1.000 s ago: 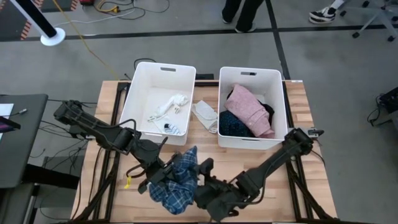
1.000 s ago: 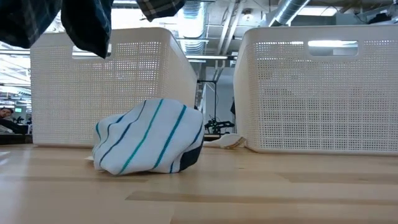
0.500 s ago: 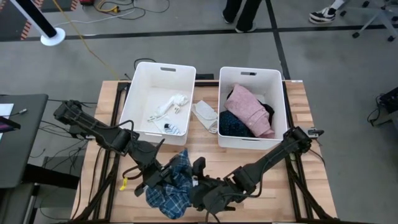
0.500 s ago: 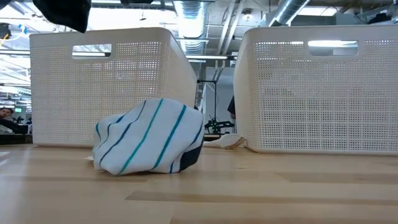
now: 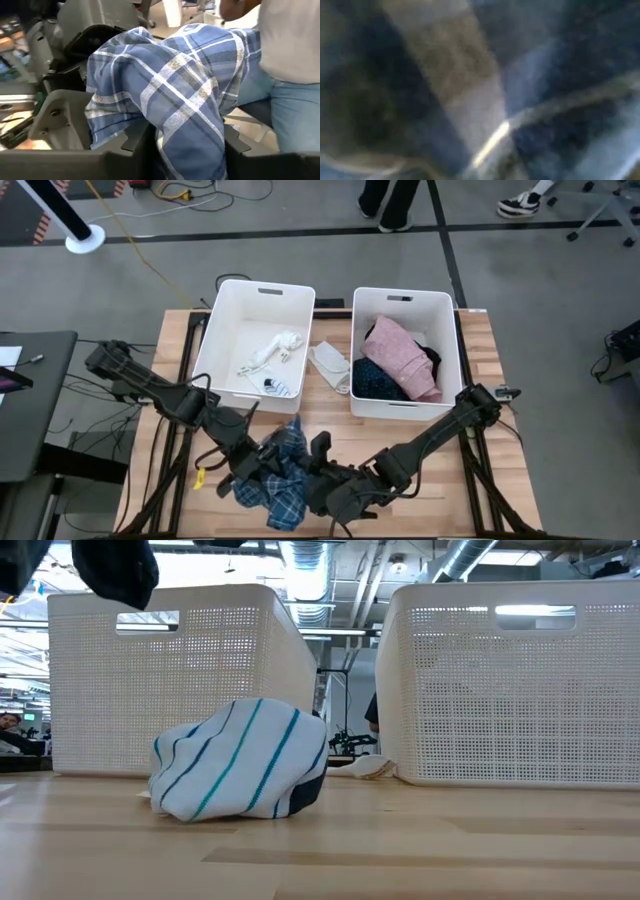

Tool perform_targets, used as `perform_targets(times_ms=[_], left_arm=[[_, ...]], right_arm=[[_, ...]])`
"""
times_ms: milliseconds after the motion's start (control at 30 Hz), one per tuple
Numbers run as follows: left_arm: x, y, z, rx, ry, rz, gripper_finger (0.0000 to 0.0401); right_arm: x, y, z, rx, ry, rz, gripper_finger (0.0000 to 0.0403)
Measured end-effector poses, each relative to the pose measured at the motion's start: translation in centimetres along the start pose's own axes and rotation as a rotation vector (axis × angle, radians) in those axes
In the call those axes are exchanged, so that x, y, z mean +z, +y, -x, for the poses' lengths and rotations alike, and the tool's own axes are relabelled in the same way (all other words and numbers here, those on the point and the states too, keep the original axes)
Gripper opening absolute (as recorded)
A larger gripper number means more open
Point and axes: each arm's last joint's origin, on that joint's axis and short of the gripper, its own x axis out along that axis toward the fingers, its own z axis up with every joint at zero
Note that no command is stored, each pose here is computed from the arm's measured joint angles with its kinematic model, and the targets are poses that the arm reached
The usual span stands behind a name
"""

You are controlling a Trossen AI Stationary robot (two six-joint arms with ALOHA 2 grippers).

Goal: Sort clothes
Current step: Put the blue shirt into the right white laundry bin

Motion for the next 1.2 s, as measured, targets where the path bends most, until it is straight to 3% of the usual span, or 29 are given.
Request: perform_targets(times_ms=[167,533,867,1200], left_arm=[[0.5,-0.2,1.4,0.092,0.016,-0.008,0.0165],[2.3,-1.6,5.9,0.266,0.005,-0.041,0.0192],[2.2,-3.0,6.5,0.289,0.063,-0.036,0.0204],[1.4,-3.8,6.5,0.296,0.151,0.016,0.0207]], right_arm=[[0.2,0.4,0.8,-0.073,0.013,0.027,0.0027],[2.2,-0.5,3.9,-0.396,0.084,0.062,0.0027],[4.1,-3.2,6.2,-0.625,0.19,0.076,0.0027],[5.8,-7.3,7.8,-0.654,0.21,0.054,0.0027]])
